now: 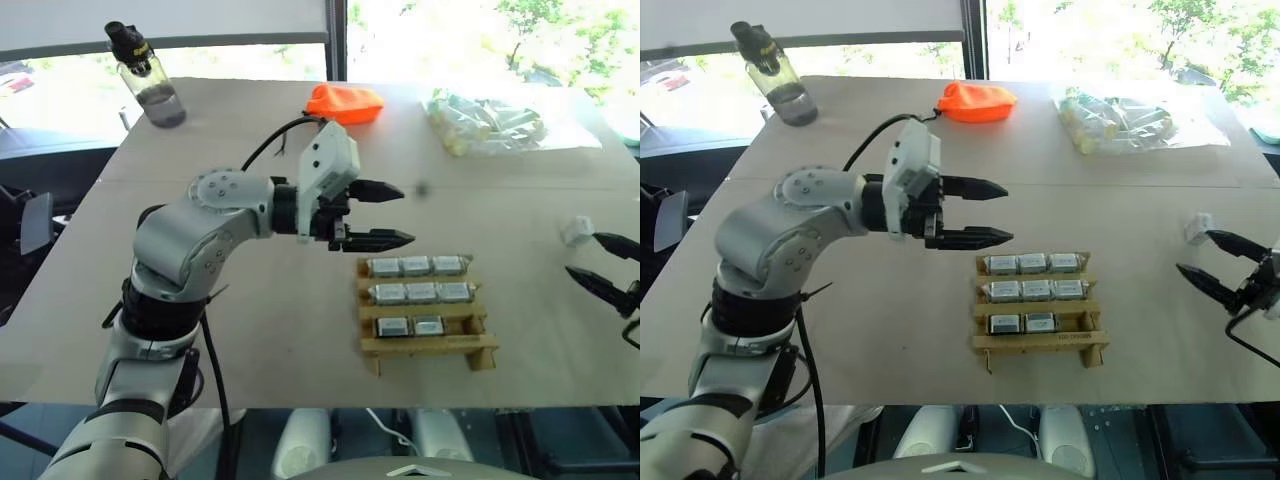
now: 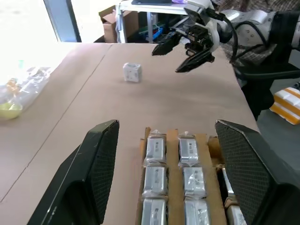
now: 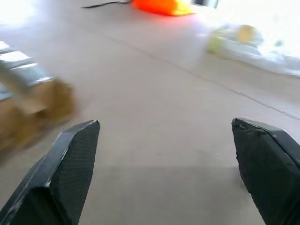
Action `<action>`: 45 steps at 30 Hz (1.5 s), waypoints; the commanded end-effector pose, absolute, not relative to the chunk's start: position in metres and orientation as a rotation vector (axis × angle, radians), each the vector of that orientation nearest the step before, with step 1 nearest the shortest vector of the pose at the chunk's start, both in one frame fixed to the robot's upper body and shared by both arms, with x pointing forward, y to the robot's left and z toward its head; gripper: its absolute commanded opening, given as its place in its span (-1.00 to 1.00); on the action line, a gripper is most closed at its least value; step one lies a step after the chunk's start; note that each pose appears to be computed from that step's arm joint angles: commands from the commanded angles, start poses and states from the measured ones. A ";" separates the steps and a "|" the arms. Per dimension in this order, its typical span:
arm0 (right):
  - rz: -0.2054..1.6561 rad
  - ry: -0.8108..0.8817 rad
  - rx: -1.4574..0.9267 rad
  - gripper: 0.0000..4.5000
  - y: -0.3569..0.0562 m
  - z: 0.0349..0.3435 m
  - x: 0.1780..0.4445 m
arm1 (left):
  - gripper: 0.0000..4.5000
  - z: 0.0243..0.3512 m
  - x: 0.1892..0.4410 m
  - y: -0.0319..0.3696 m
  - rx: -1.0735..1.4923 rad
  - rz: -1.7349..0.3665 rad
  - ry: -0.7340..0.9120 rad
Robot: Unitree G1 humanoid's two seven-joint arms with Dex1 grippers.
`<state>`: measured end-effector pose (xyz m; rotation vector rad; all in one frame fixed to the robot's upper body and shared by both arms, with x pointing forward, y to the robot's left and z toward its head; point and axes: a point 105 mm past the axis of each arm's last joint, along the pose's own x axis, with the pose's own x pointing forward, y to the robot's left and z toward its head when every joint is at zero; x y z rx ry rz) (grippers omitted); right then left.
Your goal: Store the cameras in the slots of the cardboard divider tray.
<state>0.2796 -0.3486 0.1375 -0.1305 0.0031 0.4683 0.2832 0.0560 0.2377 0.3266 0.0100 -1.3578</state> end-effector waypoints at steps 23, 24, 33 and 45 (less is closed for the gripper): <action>-0.056 0.156 0.004 0.88 -0.363 0.118 0.349 | 0.52 0.241 0.283 0.079 0.329 -1.185 0.009; -0.067 0.154 0.009 0.76 -0.364 0.118 0.350 | 0.53 0.241 0.283 0.079 0.330 -1.184 0.011; -0.025 0.116 -0.022 -0.66 -0.361 0.127 0.350 | 0.53 0.238 0.281 0.082 0.334 -1.185 0.027; 0.957 0.037 -0.344 -0.66 -0.282 0.172 0.266 | 0.53 0.217 0.262 0.098 0.414 -1.279 0.086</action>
